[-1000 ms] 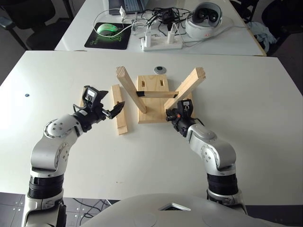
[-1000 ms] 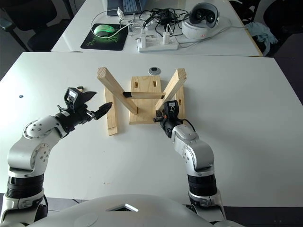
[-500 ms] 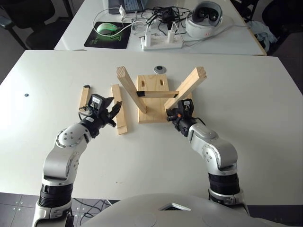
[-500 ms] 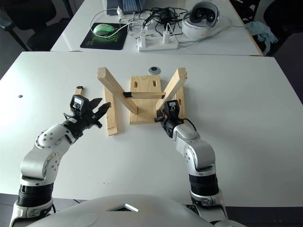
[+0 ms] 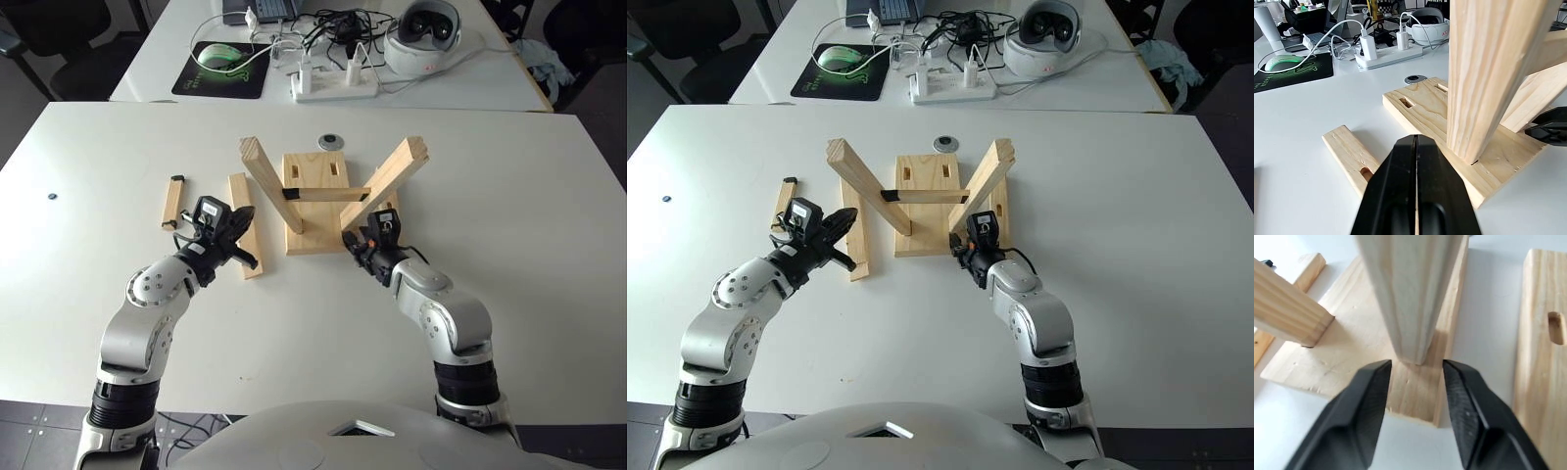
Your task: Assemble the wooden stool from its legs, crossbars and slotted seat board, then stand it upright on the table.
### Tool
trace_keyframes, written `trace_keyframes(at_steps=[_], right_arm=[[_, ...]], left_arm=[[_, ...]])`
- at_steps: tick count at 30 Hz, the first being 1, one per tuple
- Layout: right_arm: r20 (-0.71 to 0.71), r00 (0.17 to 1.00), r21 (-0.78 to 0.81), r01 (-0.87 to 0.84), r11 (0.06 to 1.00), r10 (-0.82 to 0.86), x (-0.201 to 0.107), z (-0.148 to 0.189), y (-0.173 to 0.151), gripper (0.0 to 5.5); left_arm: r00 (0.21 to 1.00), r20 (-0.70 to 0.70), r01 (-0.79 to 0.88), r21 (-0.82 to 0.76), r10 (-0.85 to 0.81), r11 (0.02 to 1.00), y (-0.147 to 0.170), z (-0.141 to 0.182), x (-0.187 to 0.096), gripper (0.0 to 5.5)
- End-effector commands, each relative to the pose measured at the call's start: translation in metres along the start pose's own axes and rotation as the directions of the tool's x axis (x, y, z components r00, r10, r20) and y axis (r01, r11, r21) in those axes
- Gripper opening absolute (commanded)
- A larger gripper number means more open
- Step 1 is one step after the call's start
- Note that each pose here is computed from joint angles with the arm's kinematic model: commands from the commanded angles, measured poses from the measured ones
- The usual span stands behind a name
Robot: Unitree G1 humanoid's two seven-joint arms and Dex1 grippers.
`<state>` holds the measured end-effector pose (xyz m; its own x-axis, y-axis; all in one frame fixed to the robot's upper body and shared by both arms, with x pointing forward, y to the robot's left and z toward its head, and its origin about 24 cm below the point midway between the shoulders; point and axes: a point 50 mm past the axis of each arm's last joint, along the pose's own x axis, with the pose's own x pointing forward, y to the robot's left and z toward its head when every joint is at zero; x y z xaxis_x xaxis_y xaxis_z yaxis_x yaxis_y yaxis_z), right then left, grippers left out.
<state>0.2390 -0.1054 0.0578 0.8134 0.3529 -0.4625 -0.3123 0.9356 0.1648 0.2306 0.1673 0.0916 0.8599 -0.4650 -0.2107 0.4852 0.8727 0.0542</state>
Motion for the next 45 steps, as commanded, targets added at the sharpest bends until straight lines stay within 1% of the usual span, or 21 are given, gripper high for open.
trace_keyframes(at_steps=[1, 5, 9, 12, 13, 16, 19, 21, 22, 25, 28, 33, 34, 35, 39, 45], right_arm=[[-0.007, 1.000, -0.006, 0.001, 1.000, -0.001, -0.001, -0.001, 0.000, 2.64], [-0.030, 0.999, -0.027, -0.016, 1.000, 0.015, -0.013, -0.007, -0.004, 3.23], [-0.052, 0.998, -0.062, -0.049, 0.997, 0.046, -0.039, -0.008, -0.013, 3.80], [-0.039, 0.997, -0.106, -0.075, 0.992, 0.071, -0.060, -0.004, -0.018, 3.80], [-0.019, 0.998, -0.128, -0.057, 0.990, 0.055, -0.064, -0.004, -0.022, 3.80], [0.027, 0.999, -0.092, 0.041, 0.995, -0.039, -0.071, -0.007, -0.039, 3.39], [0.073, 0.990, -0.104, 0.126, 0.987, -0.119, -0.073, -0.006, -0.053, 2.91], [0.142, 0.973, -0.133, 0.202, 0.970, -0.183, -0.075, 0.005, -0.061, 2.71], [0.178, 0.963, -0.153, 0.230, 0.961, -0.202, -0.076, 0.010, -0.064, 2.46], [0.289, 0.923, -0.152, 0.305, 0.940, -0.253, -0.075, 0.028, -0.067, 2.08], [0.391, 0.890, -0.116, 0.302, 0.946, -0.236, -0.071, 0.045, -0.060, 1.70], [0.467, 0.854, -0.112, 0.317, 0.942, -0.231, -0.068, 0.058, -0.051, 0.94], [0.481, 0.846, -0.108, 0.319, 0.942, -0.231, -0.069, 0.060, -0.049, 0.86], [0.491, 0.839, -0.101, 0.323, 0.941, -0.235, -0.070, 0.061, -0.049, 0.63], [0.495, 0.834, -0.106, 0.336, 0.936, -0.244, -0.072, 0.061, -0.047, 0.06], [0.543, 0.800, -0.083, 0.355, 0.931, -0.257, -0.076, 0.068, -0.043, 0.01]], left_arm=[[1.000, 0.000, -0.003, 0.012, 0.003, 1.000, 0.001, 0.002, 0.001, 0.00], [1.000, -0.006, -0.013, 0.005, 0.013, 1.000, -0.002, 0.001, -0.004, 0.00], [0.999, 0.006, -0.048, -0.002, 0.048, 0.999, -0.005, 0.004, -0.013, 0.00], [0.994, 0.056, -0.095, 0.005, 0.094, 0.995, -0.008, 0.016, -0.023, 0.00], [0.990, 0.079, -0.122, 0.012, 0.120, 0.993, -0.008, 0.022, -0.027, 0.00], [0.973, 0.141, -0.189, 0.032, 0.182, 0.982, -0.005, 0.036, -0.033, 0.00], [0.959, 0.177, -0.232, 0.046, 0.221, 0.972, -0.002, 0.043, -0.034, 0.00], [0.954, 0.189, -0.245, 0.043, 0.233, 0.969, -0.002, 0.046, -0.034, 0.00], [0.953, 0.191, -0.247, 0.043, 0.234, 0.968, -0.002, 0.046, -0.034, 0.00], [0.953, 0.196, -0.243, 0.043, 0.230, 0.969, -0.003, 0.048, -0.032, 0.00], [0.949, 0.207, -0.248, 0.033, 0.236, 0.968, -0.004, 0.049, -0.030, 0.00], [0.942, 0.231, -0.257, 0.028, 0.244, 0.966, -0.003, 0.055, -0.025, 0.00], [0.942, 0.233, -0.254, 0.029, 0.240, 0.967, -0.004, 0.056, -0.024, 0.00], [0.942, 0.236, -0.251, 0.030, 0.237, 0.967, -0.004, 0.057, -0.024, 0.00], [0.937, 0.251, -0.261, 0.033, 0.245, 0.965, -0.003, 0.061, -0.024, 0.00], [0.913, 0.280, -0.324, 0.052, 0.298, 0.945, 0.003, 0.067, -0.028, 0.00]])
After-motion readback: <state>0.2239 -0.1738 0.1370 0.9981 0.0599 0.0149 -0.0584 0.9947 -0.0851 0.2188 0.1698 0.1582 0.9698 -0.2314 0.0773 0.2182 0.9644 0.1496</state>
